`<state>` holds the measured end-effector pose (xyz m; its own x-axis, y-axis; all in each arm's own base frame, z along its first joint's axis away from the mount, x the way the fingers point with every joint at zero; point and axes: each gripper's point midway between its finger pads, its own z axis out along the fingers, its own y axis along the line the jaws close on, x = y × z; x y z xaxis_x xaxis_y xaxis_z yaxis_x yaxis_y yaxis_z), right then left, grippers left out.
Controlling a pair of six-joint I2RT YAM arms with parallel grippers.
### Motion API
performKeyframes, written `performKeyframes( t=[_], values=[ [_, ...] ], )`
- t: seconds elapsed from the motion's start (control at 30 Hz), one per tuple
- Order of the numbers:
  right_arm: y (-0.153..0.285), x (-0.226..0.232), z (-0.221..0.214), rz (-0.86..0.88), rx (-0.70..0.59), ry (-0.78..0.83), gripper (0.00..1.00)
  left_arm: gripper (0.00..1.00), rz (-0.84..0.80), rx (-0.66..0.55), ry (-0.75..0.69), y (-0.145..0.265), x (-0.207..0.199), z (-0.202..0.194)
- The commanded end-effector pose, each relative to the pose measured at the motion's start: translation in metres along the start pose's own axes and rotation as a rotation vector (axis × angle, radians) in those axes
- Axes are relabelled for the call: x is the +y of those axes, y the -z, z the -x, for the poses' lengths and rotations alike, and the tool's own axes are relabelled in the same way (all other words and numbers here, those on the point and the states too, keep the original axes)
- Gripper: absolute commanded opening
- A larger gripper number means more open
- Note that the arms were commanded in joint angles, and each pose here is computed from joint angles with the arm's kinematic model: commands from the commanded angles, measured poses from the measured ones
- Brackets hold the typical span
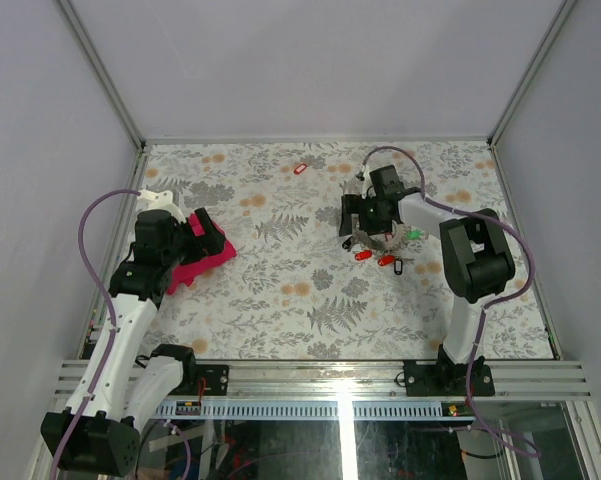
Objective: Put the keys on the keyring
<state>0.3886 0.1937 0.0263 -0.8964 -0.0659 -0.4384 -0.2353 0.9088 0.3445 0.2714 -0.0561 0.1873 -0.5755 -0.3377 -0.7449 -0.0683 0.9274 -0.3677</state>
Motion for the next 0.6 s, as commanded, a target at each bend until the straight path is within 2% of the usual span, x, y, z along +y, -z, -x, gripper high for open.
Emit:
performKeyframes(
  t=[0.0,0.4,0.57],
  values=[
    [-0.010,0.035,-0.031,0.071,0.070,0.021,1.00,1.00,-0.017,-0.031,-0.016,-0.002,-0.003,0.007],
    [-0.012,0.163,-0.088,0.170,0.048,0.109,0.99,1.00,-0.021,-0.035,-0.017,-0.001,-0.003,0.008],
    [0.012,0.211,-0.103,0.258,-0.016,0.218,0.99,1.00,-0.028,-0.044,-0.024,0.001,-0.005,0.010]
  ],
)
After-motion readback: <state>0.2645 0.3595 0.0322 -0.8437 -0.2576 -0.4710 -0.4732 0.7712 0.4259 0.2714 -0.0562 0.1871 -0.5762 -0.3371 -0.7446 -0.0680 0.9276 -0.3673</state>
